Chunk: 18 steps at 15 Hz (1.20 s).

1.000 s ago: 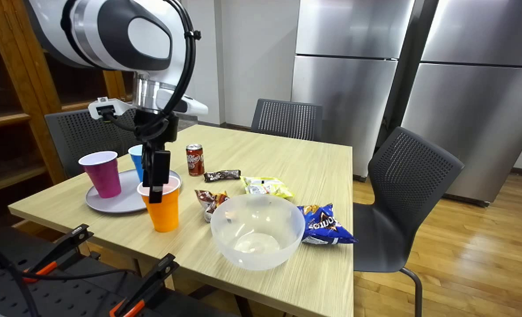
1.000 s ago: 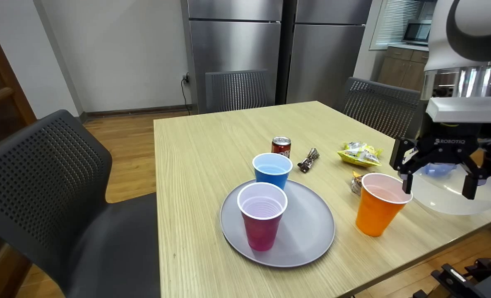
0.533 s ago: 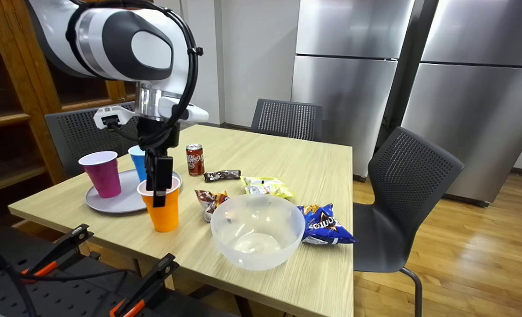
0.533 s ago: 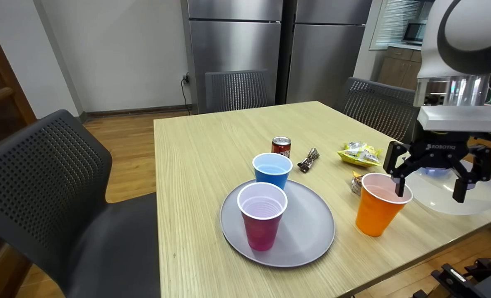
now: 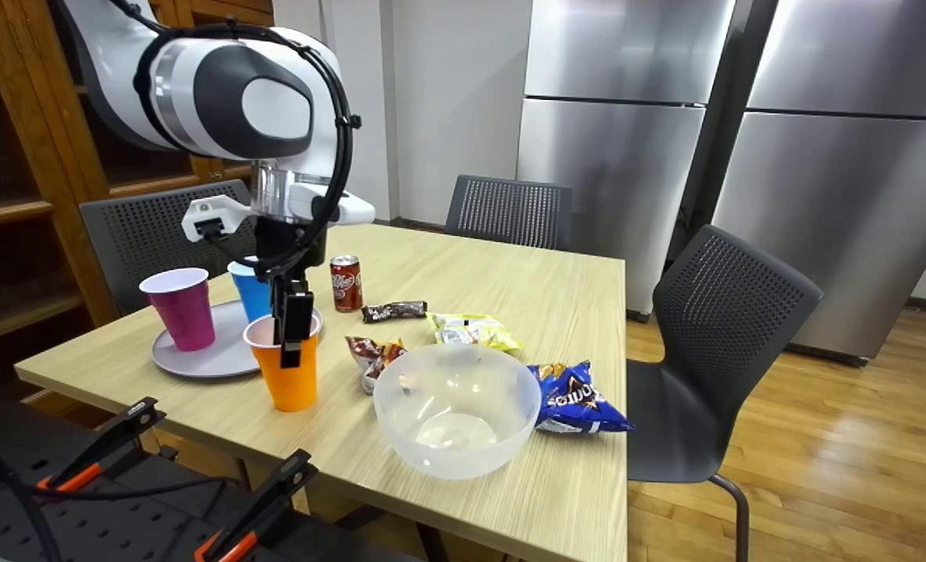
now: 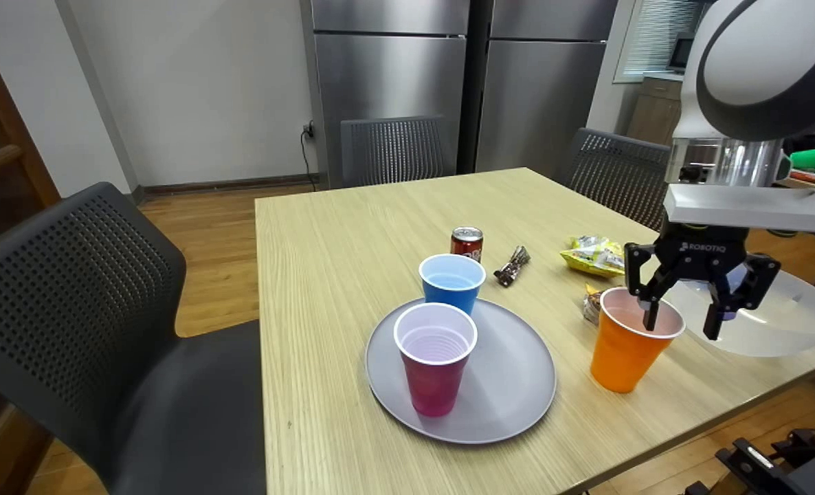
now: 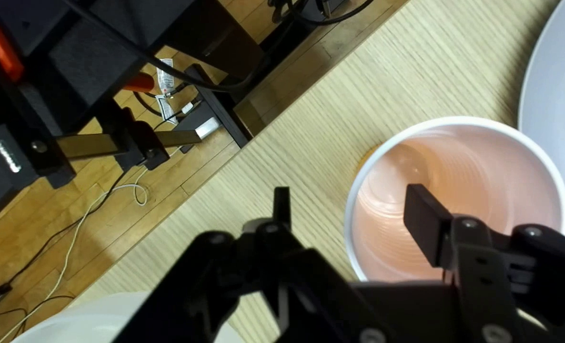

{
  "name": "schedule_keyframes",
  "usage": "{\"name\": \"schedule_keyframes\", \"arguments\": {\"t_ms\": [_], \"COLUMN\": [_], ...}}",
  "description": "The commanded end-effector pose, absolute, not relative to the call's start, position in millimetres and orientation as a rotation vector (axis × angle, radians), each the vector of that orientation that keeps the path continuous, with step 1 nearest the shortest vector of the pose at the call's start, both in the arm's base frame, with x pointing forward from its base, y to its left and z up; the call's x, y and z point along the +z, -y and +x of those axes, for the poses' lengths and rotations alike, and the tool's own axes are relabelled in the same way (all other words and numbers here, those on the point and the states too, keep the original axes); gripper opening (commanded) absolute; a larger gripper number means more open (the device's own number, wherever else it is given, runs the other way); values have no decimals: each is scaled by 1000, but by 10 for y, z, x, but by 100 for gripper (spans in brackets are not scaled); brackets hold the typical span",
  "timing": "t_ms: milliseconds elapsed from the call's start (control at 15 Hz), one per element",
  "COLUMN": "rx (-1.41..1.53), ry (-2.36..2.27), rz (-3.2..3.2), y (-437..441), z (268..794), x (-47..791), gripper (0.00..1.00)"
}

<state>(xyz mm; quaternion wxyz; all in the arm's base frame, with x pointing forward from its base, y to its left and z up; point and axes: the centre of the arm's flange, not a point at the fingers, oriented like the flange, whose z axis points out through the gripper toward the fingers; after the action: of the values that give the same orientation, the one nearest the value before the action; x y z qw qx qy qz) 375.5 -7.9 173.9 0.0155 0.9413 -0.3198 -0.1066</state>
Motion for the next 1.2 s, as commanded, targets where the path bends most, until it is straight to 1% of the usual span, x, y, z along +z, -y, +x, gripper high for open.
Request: {"name": "schedule_keyframes", "arguments": {"t_ms": [0, 200, 267, 333, 1133], "rx": [-314, -306, -305, -304, -199], "ry": [1035, 1038, 1039, 1039, 983], "rz": [2931, 2934, 2933, 2934, 2984], "y": [27, 27, 30, 30, -85], "z": [3860, 3878, 3880, 3880, 3778], "x": [1709, 1734, 1740, 1744, 2067], "gripper": [35, 11, 5, 0, 1]}}
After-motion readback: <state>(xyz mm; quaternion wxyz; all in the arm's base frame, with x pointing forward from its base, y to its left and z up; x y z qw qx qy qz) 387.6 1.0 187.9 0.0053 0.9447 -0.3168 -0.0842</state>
